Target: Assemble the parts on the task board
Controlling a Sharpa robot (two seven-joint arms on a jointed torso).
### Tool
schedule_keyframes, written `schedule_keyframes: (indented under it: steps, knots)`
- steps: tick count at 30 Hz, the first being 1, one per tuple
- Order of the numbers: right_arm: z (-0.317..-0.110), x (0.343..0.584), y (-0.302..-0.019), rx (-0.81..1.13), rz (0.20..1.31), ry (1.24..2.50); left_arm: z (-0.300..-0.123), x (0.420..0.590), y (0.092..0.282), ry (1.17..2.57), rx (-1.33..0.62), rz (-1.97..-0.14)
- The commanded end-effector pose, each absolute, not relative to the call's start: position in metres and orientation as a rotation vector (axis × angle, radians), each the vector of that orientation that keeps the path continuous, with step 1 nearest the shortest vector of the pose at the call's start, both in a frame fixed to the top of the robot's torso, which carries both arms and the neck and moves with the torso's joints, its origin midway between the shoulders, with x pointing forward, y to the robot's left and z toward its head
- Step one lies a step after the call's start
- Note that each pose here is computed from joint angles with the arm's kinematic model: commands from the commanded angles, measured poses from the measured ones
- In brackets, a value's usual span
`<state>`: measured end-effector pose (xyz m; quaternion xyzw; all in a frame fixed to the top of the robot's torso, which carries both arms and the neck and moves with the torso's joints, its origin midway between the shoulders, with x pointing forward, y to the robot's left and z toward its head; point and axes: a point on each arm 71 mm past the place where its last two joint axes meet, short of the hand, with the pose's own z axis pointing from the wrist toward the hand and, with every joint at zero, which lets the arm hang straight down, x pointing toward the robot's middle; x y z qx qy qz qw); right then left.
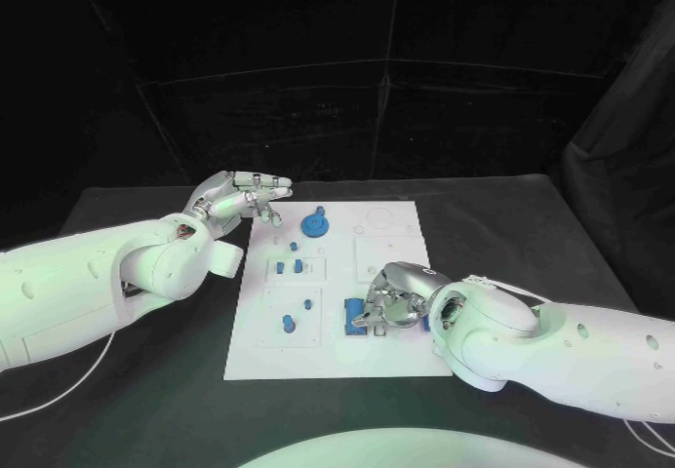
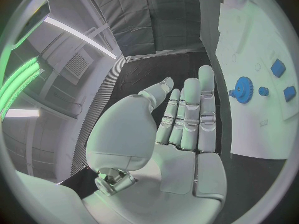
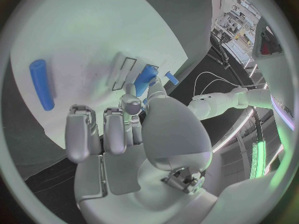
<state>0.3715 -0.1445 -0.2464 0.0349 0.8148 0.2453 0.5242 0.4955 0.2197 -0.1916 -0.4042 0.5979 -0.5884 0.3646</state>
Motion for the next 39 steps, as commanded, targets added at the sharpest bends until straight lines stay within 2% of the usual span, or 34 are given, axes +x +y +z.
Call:
schedule_keyframes:
  steps: [1,9,14,18,25,30,39]
  knots:
    - [-0.245,0.371,-0.144,0.048,0.596,1.941,-0.190,0.495,0.219,1.540,-1.037,-1.529]
    - [-0.236,0.368,-0.158,0.137,0.676,1.861,-0.190,0.495,0.220,1.539,-1.038,-1.527]
    - [-0.233,0.364,-0.185,0.202,0.682,1.860,-0.191,0.495,0.221,1.539,-1.039,-1.524]
    - [-0.232,0.362,-0.212,0.212,0.626,1.877,-0.191,0.495,0.222,1.539,-1.039,-1.523]
    - [-0.236,0.360,-0.236,0.156,0.482,1.942,-0.192,0.494,0.221,1.541,-1.039,-1.524]
    - [-0.239,0.361,-0.242,0.111,0.403,1.955,-0.192,0.494,0.222,1.542,-1.039,-1.524]
    - [-0.246,0.366,-0.240,0.060,0.347,1.986,-0.192,0.494,0.222,1.545,-1.040,-1.525]
